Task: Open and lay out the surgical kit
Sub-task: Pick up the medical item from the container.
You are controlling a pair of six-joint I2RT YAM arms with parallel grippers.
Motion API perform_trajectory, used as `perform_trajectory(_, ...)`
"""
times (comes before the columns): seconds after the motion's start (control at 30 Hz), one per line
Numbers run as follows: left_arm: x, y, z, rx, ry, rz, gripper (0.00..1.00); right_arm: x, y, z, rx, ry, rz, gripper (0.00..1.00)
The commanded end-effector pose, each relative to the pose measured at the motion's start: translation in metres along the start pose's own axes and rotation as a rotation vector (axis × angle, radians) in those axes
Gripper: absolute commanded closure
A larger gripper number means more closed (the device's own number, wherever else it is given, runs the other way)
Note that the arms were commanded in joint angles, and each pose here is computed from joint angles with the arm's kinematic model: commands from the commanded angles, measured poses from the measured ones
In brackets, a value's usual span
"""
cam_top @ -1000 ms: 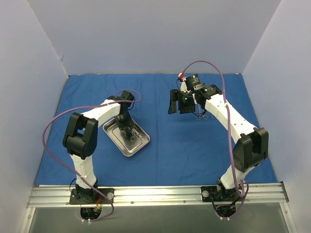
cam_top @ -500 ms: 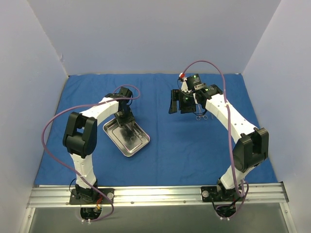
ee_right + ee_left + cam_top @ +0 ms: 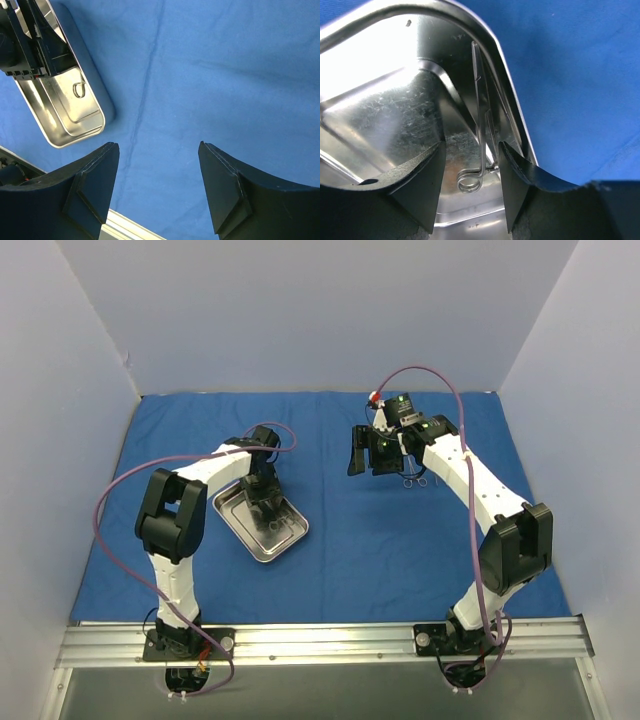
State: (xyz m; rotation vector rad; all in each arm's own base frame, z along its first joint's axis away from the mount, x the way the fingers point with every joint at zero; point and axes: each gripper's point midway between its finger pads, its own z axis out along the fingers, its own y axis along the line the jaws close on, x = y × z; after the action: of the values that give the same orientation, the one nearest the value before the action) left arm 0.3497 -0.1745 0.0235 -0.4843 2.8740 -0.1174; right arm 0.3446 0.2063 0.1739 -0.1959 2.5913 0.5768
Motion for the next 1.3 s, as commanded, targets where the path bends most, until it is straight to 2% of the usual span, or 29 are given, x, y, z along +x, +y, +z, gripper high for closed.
perform_trajectory(0.0, 0.004, 0.007, 0.009, -0.081, 0.011, 0.044, 0.44, -0.003, 0.0, -0.011, 0.0, -0.022, -0.004, 0.35)
perform_trajectory(0.33, 0.024, 0.036, 0.034, -0.245, 0.116, 0.088, 0.5, -0.007, 0.003, -0.019, -0.008, -0.057, -0.001, 0.35)
perform_trajectory(0.43, 0.024, 0.037, 0.038, -0.258, 0.121, 0.098, 0.61, -0.007, 0.003, -0.021, -0.008, -0.065, 0.001, 0.35)
perform_trajectory(0.47, 0.024, 0.038, 0.039, -0.261, 0.121, 0.103, 0.72, -0.007, 0.002, -0.022, -0.007, -0.066, 0.003, 0.35)
perform_trajectory(0.5, 0.023, 0.038, 0.04, -0.263, 0.117, 0.105, 0.75, -0.005, 0.002, -0.022, -0.005, -0.062, 0.004, 0.35)
perform_trajectory(0.7, 0.014, 0.035, 0.039, -0.249, 0.08, 0.108, 0.86, -0.002, 0.0, -0.025, 0.005, -0.06, -0.004, 0.34)
perform_trajectory(0.87, 0.003, 0.03, 0.019, -0.226, 0.035, 0.096, 0.98, -0.004, 0.0, -0.024, 0.005, -0.06, -0.01, 0.34)
perform_trajectory(1.13, -0.014, 0.018, -0.048, -0.137, -0.061, 0.081, 0.98, -0.01, 0.001, -0.016, -0.003, -0.05, -0.018, 0.34)
perform_trajectory(1.27, -0.016, 0.013, -0.074, -0.094, -0.074, 0.103, 0.98, -0.014, 0.014, -0.011, -0.076, -0.042, -0.023, 0.34)
